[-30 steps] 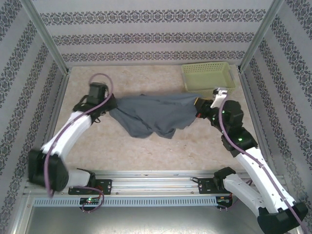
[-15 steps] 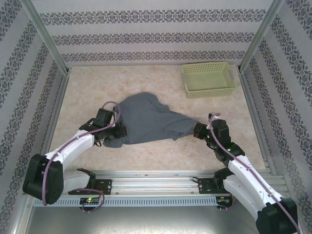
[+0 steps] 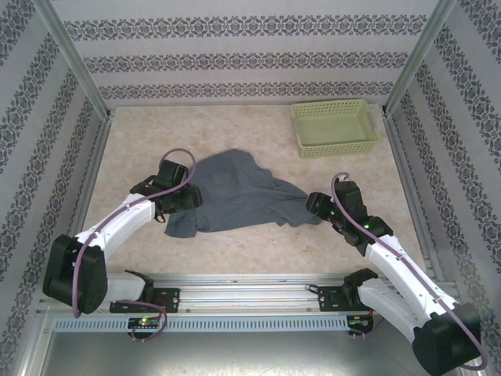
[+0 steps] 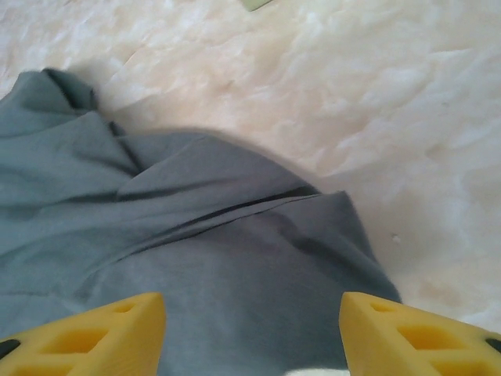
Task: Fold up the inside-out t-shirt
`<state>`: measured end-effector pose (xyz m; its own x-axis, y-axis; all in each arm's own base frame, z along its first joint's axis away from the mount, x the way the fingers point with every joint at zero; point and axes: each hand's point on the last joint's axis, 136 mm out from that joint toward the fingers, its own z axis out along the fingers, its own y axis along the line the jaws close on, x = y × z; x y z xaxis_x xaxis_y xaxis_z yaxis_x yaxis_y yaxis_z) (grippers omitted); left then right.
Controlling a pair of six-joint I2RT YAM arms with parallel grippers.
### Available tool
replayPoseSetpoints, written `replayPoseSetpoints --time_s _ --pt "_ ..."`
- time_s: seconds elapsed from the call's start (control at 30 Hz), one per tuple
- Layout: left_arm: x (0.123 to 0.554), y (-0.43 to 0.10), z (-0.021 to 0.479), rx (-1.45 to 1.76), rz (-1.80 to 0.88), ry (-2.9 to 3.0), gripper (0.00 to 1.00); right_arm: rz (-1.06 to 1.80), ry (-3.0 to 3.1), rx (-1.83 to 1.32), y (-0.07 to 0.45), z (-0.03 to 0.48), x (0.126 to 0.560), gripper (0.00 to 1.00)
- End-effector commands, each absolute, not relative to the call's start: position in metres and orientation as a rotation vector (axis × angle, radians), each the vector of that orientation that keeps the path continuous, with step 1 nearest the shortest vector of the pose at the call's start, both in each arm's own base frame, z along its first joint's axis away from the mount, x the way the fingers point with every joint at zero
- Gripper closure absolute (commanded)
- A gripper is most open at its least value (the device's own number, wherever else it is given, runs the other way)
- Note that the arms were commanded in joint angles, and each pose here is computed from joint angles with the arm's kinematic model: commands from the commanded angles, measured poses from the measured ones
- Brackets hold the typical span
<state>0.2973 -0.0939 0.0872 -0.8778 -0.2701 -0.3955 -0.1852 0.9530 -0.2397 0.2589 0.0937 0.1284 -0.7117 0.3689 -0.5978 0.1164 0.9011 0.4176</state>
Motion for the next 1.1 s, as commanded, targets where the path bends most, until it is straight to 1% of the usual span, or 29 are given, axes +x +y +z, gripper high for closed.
replayPoseSetpoints --time_s 0.0,0.07,0.13,0.23,0.33,0.43,0.53,0.6,0.67,0.87,0.93,0.97,1.03,1.07 --pt "0.307 -0.092 0.087 -0.309 -0.23 2.663 0.33 0.367 2.363 0.245 0.098 0.133 0.254 0.37" --pt "0.315 -0.085 0.085 -0.333 -0.173 2.646 0.35 0.381 2.365 0.197 0.109 0.133 0.255 0.36" --pt "0.327 -0.081 0.084 -0.359 -0.179 2.617 0.4 0.406 2.374 0.176 0.118 0.129 0.256 0.36" --pt "0.344 -0.076 0.081 -0.384 -0.154 2.61 0.44 0.432 2.386 0.142 0.131 0.123 0.257 0.39" --pt "0.359 -0.074 0.075 -0.39 -0.121 2.608 0.45 0.435 2.405 0.119 0.14 0.116 0.257 0.39" --pt "0.37 -0.069 0.061 -0.416 -0.078 2.64 0.46 0.439 2.46 0.103 0.148 0.102 0.255 0.35" --pt "0.375 -0.063 0.05 -0.446 -0.041 2.659 0.5 0.448 2.492 0.056 0.161 0.091 0.253 0.27" --pt "0.377 -0.06 0.045 -0.464 -0.042 2.668 0.58 0.426 2.517 0.01 0.17 0.085 0.254 0.24" --pt "0.377 -0.059 0.043 -0.476 -0.048 2.672 0.67 0.371 2.549 -0.023 0.174 0.077 0.256 0.24" --pt "0.373 -0.058 0.04 -0.491 -0.077 2.676 0.9 0.092 2.601 -0.134 0.175 0.061 0.266 0.25" --pt "0.374 -0.058 0.045 -0.501 -0.096 2.655 0.97 0.0 2.615 -0.135 0.168 0.056 0.27 0.28" --pt "0.374 -0.057 0.05 -0.508 -0.108 2.639 1.0 -0.06 2.613 -0.128 0.162 0.055 0.273 0.32" --pt "0.374 -0.055 0.062 -0.523 -0.132 2.596 1.0 -0.153 2.613 -0.127 0.149 0.055 0.279 0.44" --pt "0.373 -0.053 0.071 -0.533 -0.141 2.568 1.0 -0.185 2.61 -0.118 0.143 0.058 0.283 0.54"
